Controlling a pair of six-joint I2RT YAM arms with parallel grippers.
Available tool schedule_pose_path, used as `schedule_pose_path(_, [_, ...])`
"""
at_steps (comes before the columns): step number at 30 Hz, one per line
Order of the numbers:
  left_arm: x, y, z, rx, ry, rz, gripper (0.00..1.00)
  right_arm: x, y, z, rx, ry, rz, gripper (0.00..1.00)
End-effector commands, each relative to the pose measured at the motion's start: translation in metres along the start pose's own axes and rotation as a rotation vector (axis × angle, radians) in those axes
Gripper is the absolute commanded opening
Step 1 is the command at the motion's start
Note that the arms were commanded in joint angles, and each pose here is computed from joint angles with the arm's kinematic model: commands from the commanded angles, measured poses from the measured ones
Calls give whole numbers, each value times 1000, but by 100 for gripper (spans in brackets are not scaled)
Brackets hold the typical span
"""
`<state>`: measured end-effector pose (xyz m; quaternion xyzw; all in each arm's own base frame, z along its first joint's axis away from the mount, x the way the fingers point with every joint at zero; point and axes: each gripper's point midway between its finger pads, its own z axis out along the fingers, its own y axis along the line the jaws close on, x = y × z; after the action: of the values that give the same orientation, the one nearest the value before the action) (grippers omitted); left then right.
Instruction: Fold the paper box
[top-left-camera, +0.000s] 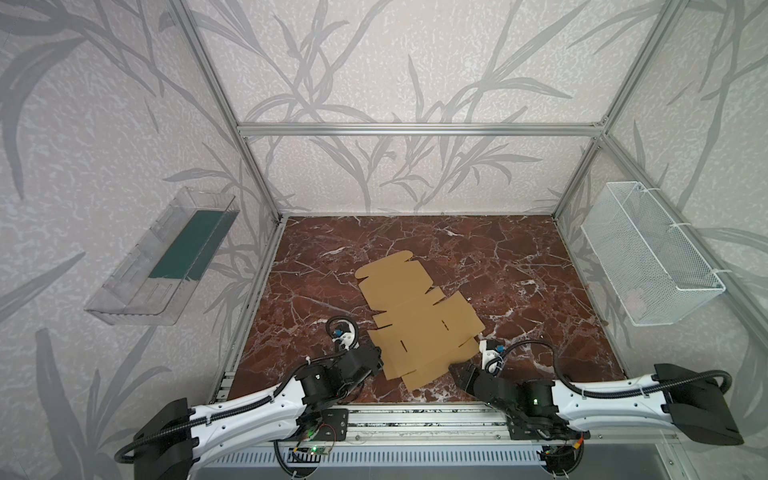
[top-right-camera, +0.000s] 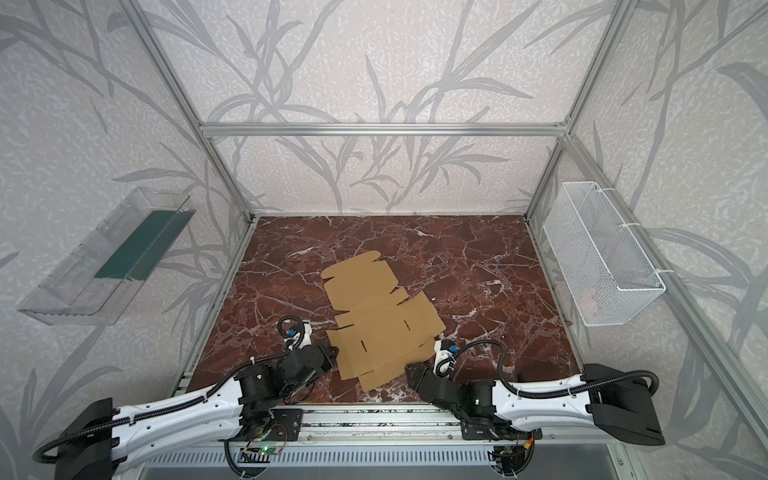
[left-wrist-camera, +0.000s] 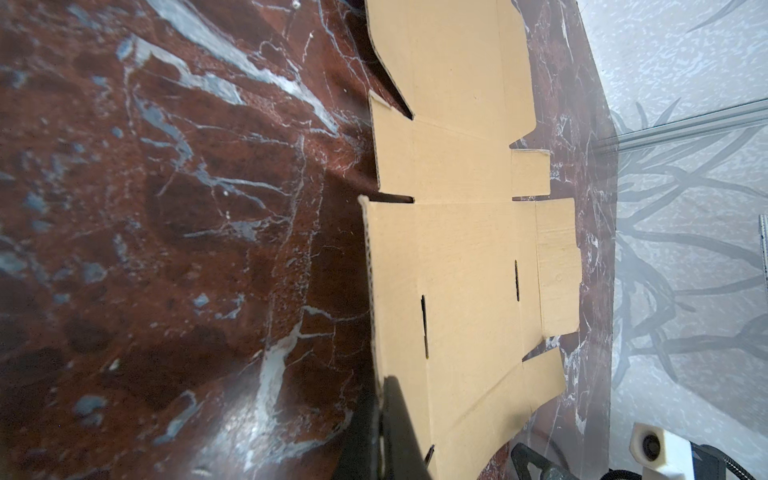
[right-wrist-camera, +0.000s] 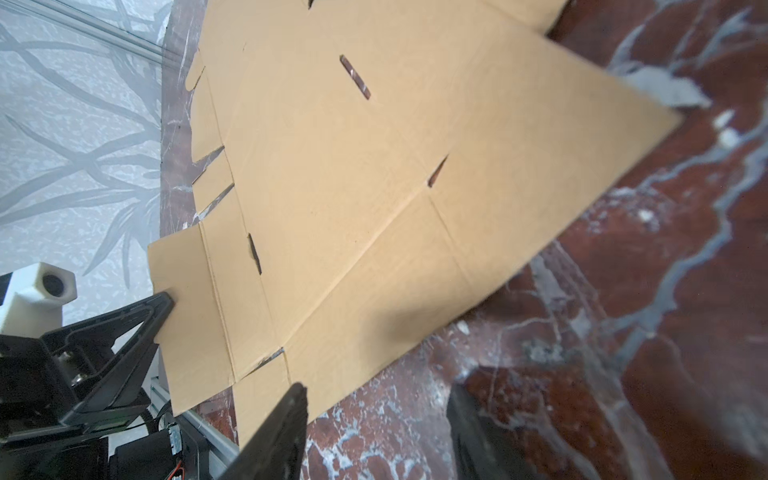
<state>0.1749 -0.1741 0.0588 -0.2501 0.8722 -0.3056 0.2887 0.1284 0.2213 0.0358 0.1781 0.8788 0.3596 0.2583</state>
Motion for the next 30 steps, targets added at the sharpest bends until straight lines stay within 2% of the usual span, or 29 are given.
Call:
schedule_pose_path(1, [-4, -2, -1, 6, -36, -16, 0, -2, 3, 5, -16, 5, 4, 54])
schedule_pose_path(7, [-1, -5, -1, 22, -36, -21, 0, -6, 0, 12, 6, -8, 1, 47])
schedule_pose_path(12, [1, -6, -2, 26, -33, -18, 0, -3, 4, 19, -28, -6, -18, 42])
schedule_pose_path(17, [2, -7, -2, 33, -36, -19, 0, -1, 9, 25, -86, -15, -41, 41])
schedule_pose_path(20, [4, -7, -3, 37, -33, -15, 0, 1, 13, 28, -101, -15, -65, 36])
schedule_pose_path(30, [2, -1, -6, 36, -44, -18, 0, -8, 3, 19, -8, -32, -114, 19])
